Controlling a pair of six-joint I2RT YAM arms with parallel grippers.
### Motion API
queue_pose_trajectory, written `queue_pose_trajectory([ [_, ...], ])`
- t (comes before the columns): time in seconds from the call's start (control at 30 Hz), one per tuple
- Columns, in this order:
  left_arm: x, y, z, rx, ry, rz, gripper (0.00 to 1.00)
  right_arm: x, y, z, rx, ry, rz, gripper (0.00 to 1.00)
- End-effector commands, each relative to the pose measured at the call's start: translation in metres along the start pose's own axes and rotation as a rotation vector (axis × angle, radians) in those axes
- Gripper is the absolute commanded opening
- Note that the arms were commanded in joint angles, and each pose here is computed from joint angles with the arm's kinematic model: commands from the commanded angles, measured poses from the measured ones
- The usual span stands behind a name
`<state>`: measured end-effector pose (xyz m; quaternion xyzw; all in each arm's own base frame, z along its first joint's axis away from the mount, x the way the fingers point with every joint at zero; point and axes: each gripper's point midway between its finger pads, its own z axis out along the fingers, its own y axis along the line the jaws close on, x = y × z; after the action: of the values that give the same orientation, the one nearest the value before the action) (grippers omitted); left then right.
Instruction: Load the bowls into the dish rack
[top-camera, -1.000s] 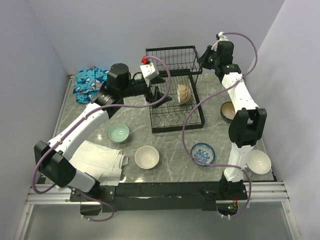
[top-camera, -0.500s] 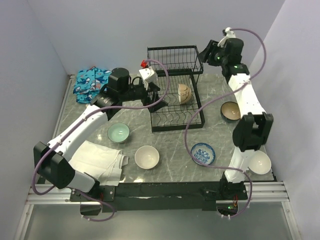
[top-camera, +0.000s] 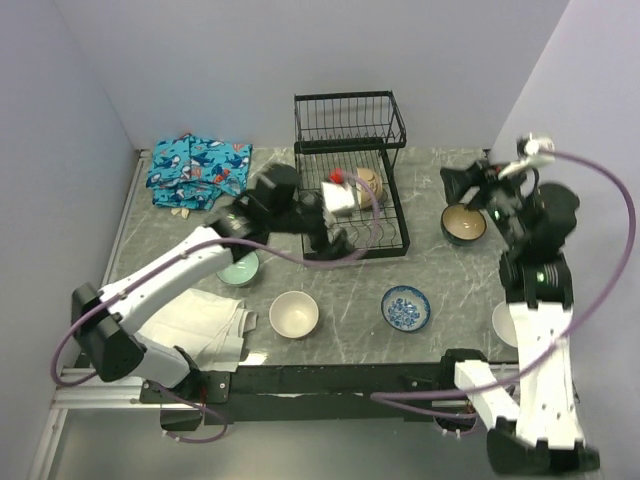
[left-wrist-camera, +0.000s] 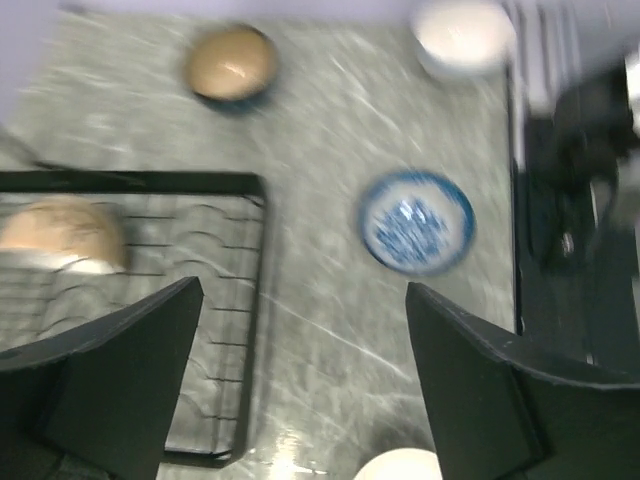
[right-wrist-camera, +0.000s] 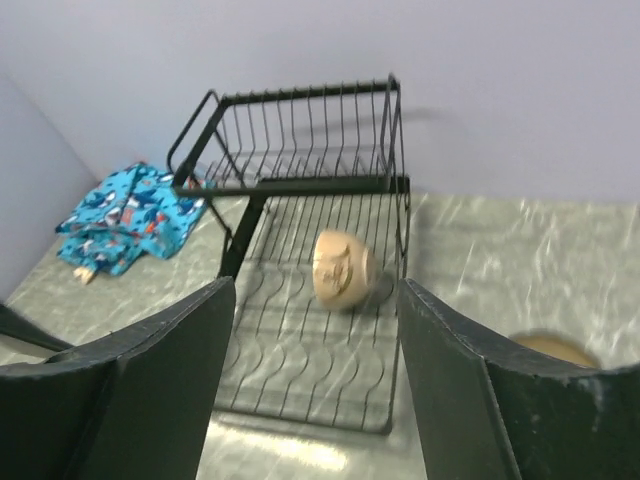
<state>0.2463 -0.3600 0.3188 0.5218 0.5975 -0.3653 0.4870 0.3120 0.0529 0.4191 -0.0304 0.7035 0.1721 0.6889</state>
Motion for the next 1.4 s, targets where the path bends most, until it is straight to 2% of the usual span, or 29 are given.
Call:
queue_pose_trajectory([
  [0.0,0.045,-0.046,0.033,0.179,0.166,0.165,0.86,-0.01,0.021,-0.041,-0.051,-0.068,0.025,0.75],
  [0.13,0.079,-0.083,0.057,0.332,0.23,0.279,0.82,-0.035,0.047,-0.071,-0.127,-0.149,-0.02,0.77],
  [0.27,0.096,-0.111,0.076,0.418,0.258,0.3,0.81,-0.04,0.033,-0.071,-0.019,-0.142,0.112,0.77],
  [0.33,0.099,-0.126,0.084,0.435,0.258,0.351,0.79,-0.037,0.03,-0.069,-0.01,-0.129,0.122,0.76],
  [0.53,0.11,-0.16,0.113,0.496,0.267,0.316,0.72,-0.036,0.024,-0.067,0.013,-0.118,0.062,0.76],
  [1.0,0.144,-0.174,0.154,0.489,0.337,0.323,0.54,-0.04,0.024,-0.078,0.036,-0.132,0.039,0.75],
  [1.27,0.163,-0.173,0.169,0.486,0.378,0.304,0.48,-0.045,0.021,-0.08,0.06,-0.147,0.04,0.74],
  [1.37,0.165,-0.175,0.172,0.488,0.389,0.307,0.49,-0.045,0.021,-0.08,0.056,-0.15,0.044,0.74],
])
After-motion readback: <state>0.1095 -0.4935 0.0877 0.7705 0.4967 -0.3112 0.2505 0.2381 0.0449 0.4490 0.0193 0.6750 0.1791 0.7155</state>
